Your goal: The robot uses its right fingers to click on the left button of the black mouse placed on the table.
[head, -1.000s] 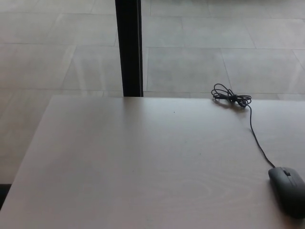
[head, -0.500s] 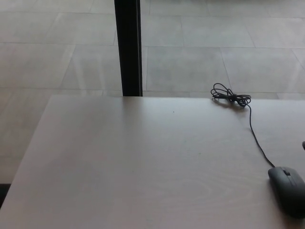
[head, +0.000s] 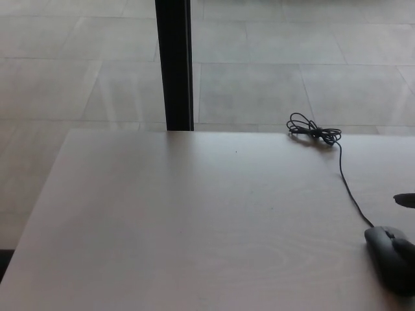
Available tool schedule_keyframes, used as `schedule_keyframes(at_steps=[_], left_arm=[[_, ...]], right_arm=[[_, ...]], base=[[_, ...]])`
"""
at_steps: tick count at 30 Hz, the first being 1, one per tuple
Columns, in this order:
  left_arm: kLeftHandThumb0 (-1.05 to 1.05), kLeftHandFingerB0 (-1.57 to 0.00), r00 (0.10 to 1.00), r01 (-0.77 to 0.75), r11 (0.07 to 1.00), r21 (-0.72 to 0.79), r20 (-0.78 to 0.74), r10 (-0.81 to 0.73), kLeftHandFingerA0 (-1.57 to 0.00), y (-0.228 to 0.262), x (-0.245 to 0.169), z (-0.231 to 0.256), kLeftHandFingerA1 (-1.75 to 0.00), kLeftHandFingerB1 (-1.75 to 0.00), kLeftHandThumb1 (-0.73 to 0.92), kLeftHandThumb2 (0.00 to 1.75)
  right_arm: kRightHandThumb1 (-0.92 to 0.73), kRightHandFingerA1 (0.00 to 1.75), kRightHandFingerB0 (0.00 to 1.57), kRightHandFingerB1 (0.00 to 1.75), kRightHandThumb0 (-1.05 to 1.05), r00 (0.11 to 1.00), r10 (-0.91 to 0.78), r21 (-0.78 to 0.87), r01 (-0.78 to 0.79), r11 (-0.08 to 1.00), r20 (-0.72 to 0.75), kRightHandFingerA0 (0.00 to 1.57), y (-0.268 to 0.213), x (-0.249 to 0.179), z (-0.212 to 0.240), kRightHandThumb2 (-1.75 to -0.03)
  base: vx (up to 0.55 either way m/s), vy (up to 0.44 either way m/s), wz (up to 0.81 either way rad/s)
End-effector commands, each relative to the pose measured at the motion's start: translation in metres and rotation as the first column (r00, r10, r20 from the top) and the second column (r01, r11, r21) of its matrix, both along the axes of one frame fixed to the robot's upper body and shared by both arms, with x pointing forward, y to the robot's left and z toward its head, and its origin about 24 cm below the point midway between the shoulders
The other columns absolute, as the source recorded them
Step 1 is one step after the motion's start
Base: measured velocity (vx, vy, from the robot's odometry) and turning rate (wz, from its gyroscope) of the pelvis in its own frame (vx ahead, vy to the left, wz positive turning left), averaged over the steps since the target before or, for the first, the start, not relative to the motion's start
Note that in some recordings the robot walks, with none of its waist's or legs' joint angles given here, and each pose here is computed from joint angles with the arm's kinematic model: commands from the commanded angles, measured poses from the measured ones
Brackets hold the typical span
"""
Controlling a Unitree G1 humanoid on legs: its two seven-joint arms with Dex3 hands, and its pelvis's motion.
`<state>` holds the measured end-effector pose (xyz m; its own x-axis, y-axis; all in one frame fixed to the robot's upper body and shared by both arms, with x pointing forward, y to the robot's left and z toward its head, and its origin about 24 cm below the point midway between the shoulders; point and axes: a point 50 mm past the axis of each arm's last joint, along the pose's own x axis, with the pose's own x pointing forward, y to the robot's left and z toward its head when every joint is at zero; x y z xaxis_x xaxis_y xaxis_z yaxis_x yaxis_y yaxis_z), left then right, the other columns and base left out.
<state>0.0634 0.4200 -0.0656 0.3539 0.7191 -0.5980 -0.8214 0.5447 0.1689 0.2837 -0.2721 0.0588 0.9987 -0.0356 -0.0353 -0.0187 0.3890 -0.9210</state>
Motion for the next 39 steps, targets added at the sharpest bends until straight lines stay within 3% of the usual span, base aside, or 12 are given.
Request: schedule_keyframes(at_steps=[1,3,4,5,6,13,20,21,23,24,30,39], left_arm=[[-0.92,-0.61,1.000,-0.011,0.998,0.055,0.010,0.011,-0.86,0.011,0.003,0.012,-0.62,-0.49,0.92,0.82],[-0.92,-0.60,1.000,-0.010,0.998,0.055,0.015,0.009,-0.87,0.012,0.004,0.013,-0.61,-0.49,0.92,0.83],[-0.93,-0.60,1.000,-0.014,0.998,0.053,0.024,0.013,-0.85,0.012,0.004,0.013,-0.59,-0.48,0.92,0.79],[-0.93,-0.60,0.999,-0.021,0.999,0.049,0.036,0.019,-0.85,0.012,0.004,0.013,-0.59,-0.48,0.92,0.79],[-0.92,-0.55,0.999,-0.020,0.999,0.049,0.038,0.018,-0.80,0.012,0.005,0.013,-0.59,-0.47,0.92,0.80],[-0.95,-0.59,1.000,0.000,0.998,0.059,0.020,-0.001,-0.76,0.012,0.004,0.013,-0.62,-0.52,0.82,0.93],[-0.91,-0.58,1.000,-0.010,0.999,0.050,0.027,0.009,-0.78,0.012,0.004,0.012,-0.59,-0.48,0.92,0.80],[-0.90,-0.62,1.000,-0.008,0.999,0.051,0.023,0.007,-0.77,0.012,0.004,0.012,-0.57,-0.47,0.92,0.80],[-0.90,-0.62,1.000,-0.007,0.999,0.051,0.022,0.006,-0.77,0.012,0.004,0.012,-0.57,-0.47,0.92,0.80],[-0.89,-0.61,1.000,0.002,0.998,0.055,0.016,-0.003,-0.77,0.012,0.004,0.013,-0.57,-0.47,0.92,0.81],[-0.97,-0.58,1.000,-0.006,0.999,0.048,0.019,0.005,-0.78,0.012,0.004,0.012,-0.62,-0.53,0.81,0.93],[-0.91,-0.61,1.000,0.018,0.997,0.073,0.007,-0.019,-0.83,0.012,0.006,0.014,-0.61,-0.50,0.92,0.84]], right_arm=[[-0.72,0.58,0.30,0.47,-0.76,0.985,0.169,-0.418,-0.140,0.898,0.031,0.37,-0.004,0.000,-0.003,-1.09],[-0.74,0.57,0.30,0.47,-0.77,0.984,0.176,-0.462,-0.152,0.874,0.010,0.34,-0.004,0.002,-0.006,-1.11],[-0.86,0.45,0.41,0.33,-0.73,0.984,0.180,-0.467,-0.153,0.871,0.013,0.39,-0.004,0.002,-0.006,-0.67],[-0.86,0.45,0.41,0.33,-0.73,0.983,0.185,-0.472,-0.156,0.867,0.015,0.39,-0.003,0.001,-0.007,-0.67],[-0.72,0.55,0.32,0.48,-0.77,0.983,0.185,-0.488,-0.166,0.857,-0.010,0.31,-0.002,0.001,-0.009,-1.08],[-0.73,0.57,0.33,0.48,-0.76,0.974,0.227,-0.477,-0.209,0.854,-0.021,0.33,0.005,-0.002,-0.018,-1.09],[-0.74,0.57,0.31,0.48,-0.75,0.971,0.240,-0.507,-0.208,0.836,-0.001,0.34,0.007,0.000,-0.018,-1.10],[-0.88,0.45,0.40,0.32,-0.72,0.972,0.235,-0.509,-0.201,0.837,0.002,0.38,0.006,0.001,-0.018,-0.67],[-0.88,0.45,0.40,0.32,-0.72,0.972,0.234,-0.511,-0.198,0.837,0.005,0.38,0.005,0.002,-0.018,-0.67],[-0.73,0.58,0.31,0.47,-0.75,0.973,0.229,-0.504,-0.194,0.842,0.007,0.37,0.005,0.001,-0.018,-1.10],[-0.73,0.57,0.31,0.48,-0.75,0.972,0.236,-0.498,-0.205,0.843,0.000,0.36,0.003,-0.001,-0.020,-1.10],[-0.74,0.57,0.34,0.49,-0.75,0.972,0.236,-0.484,-0.204,0.851,0.006,0.33,0.003,0.000,-0.022,-1.10]], base=[[0.00,0.000,0.00],[0.00,0.000,0.00],[0.00,0.000,0.00],[0.00,0.000,0.00],[0.00,0.000,0.00],[0.00,0.000,0.00],[0.00,0.000,0.00],[0.00,0.000,0.00],[0.00,0.000,0.00],[0.00,0.000,0.00],[0.00,0.000,0.00],[0.00,0.000,0.00]])
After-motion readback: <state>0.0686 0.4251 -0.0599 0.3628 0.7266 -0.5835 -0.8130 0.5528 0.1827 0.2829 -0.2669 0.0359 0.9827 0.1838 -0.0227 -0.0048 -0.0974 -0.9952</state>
